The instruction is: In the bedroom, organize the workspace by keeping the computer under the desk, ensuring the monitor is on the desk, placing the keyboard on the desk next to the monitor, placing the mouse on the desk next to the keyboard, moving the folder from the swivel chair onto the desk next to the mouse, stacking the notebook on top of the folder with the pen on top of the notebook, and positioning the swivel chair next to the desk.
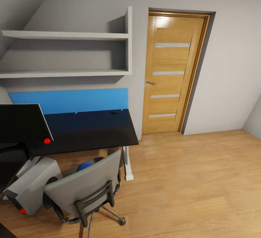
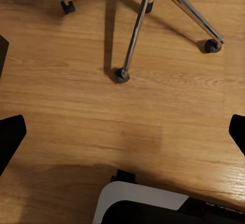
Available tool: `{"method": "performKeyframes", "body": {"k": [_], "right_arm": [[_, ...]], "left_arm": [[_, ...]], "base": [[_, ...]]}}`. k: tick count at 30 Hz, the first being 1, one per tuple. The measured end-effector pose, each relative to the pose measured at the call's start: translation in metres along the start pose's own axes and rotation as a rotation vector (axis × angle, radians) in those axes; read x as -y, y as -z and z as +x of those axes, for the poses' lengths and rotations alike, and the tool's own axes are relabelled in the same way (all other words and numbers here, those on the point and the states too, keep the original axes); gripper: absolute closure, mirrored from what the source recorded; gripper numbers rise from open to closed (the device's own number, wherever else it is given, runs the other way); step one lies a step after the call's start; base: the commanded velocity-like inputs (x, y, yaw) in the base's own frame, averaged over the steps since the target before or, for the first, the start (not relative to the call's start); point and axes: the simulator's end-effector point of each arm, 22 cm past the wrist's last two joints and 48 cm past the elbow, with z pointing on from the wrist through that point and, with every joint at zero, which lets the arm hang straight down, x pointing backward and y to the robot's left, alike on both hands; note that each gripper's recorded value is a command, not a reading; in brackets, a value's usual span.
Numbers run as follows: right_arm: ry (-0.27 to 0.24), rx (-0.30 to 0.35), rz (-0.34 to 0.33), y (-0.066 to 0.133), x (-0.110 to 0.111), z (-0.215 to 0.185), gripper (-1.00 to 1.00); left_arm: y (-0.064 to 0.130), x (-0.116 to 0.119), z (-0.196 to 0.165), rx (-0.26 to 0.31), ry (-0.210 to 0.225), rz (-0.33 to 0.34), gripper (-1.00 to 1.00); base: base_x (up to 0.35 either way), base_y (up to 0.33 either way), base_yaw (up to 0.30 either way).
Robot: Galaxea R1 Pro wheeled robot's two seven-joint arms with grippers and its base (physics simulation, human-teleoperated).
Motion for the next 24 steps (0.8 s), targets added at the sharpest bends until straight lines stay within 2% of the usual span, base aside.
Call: {"method": "performKeyframes", "body": {"k": [4, 10, 24], "right_arm": [[-0.019, 0.028, 0.014, -0.003, 0.004, -0.012, -1.00], [-0.066, 0.044, 0.040, -0.004, 0.011, -0.019, -1.00], [-0.063, 0.077, 0.035, -0.003, 0.008, -0.025, -1.00]], "left_arm": [[0.000, 0.001, 0.000, 0.000, 0.001, 0.001, -1.00], [0.000, 0.005, 0.001, -0.002, -0.006, 0.011, -1.00], [0.001, 0.011, 0.003, -0.005, -0.011, 0.023, -1.00]], "base": [[0.064, 0.000, -0.084], [0.181, 0.000, -0.219], [0.010, 0.000, -0.259]]}}
